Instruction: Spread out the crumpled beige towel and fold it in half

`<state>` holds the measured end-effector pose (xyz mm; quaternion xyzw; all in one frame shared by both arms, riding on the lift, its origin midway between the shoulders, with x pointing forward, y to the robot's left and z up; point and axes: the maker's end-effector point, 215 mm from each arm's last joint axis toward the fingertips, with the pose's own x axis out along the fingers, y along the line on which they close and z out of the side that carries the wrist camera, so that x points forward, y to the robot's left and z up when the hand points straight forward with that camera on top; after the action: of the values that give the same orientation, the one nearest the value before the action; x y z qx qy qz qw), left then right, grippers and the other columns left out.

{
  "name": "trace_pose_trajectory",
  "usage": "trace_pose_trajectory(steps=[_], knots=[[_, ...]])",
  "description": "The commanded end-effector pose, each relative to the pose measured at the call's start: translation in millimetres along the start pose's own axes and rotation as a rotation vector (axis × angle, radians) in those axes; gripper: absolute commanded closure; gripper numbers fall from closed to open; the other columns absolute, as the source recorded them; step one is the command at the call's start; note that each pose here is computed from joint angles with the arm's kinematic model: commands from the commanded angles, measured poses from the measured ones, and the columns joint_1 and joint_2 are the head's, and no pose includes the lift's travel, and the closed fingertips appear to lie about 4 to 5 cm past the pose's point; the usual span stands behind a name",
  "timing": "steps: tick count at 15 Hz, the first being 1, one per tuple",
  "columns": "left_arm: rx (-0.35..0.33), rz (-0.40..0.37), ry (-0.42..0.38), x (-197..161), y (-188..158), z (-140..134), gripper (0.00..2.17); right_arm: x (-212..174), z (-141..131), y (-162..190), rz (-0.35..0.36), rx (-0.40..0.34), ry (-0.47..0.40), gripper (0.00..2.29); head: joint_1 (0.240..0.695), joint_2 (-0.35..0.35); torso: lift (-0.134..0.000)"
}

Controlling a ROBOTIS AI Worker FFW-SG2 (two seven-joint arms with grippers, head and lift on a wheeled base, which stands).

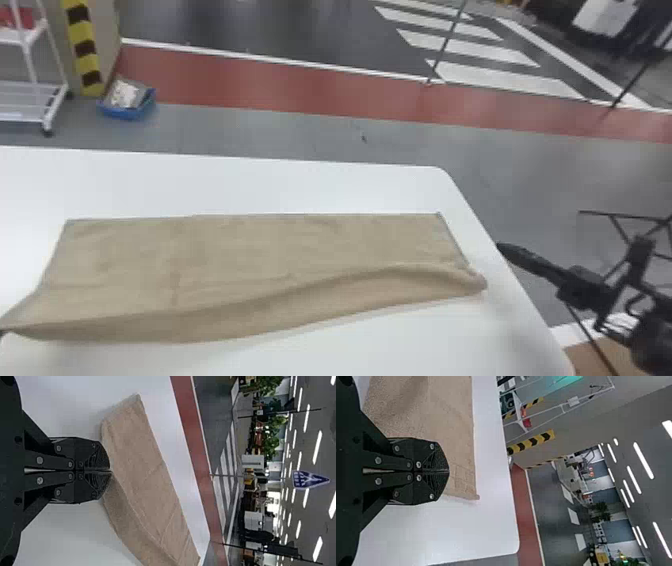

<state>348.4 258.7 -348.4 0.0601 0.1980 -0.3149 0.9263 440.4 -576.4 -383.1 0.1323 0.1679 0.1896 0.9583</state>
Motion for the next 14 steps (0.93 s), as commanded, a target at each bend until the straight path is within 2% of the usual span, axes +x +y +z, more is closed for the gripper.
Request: trace_pose_trajectory(steps=[1, 3, 4, 5, 7, 8, 14], knots=[[-0.014, 0.015, 0.004, -11, 5, 13, 1.68, -15, 15, 4, 0.009, 0.014, -0.050, 1.42, 0.695, -0.350, -0.124], [-0.010, 0.018, 0.002, -13, 5, 19, 1.68, -13, 13, 10, 0.014, -0.013, -0.010, 1.41, 0.695, -0.350, -0.124], [-0.016, 0.019, 0.007, -11, 6, 16, 1.68, -8, 3, 13, 0.017, -0.019, 0.019, 1.27, 0.695, -0.350, -0.124], [-0.022, 0.024, 0.015, -9, 7, 10, 1.68, -3, -4, 16, 0.022, -0.024, 0.025, 0.82, 0.695, -0.350, -0.124], [-0.032, 0.014, 0.023, -5, 4, 3, 1.68, 9, -14, 24, 0.038, -0.035, 0.043, 0.66, 0.695, -0.350, -0.124], [-0.033, 0.013, 0.027, -4, 4, 1, 1.68, 21, -22, 29, 0.046, -0.052, 0.064, 0.42, 0.695, -0.350, -0.124], [-0.041, -0.007, 0.026, 1, -1, -4, 1.68, 60, -63, 33, 0.042, -0.055, 0.160, 0.40, 0.695, -0.350, -0.124]])
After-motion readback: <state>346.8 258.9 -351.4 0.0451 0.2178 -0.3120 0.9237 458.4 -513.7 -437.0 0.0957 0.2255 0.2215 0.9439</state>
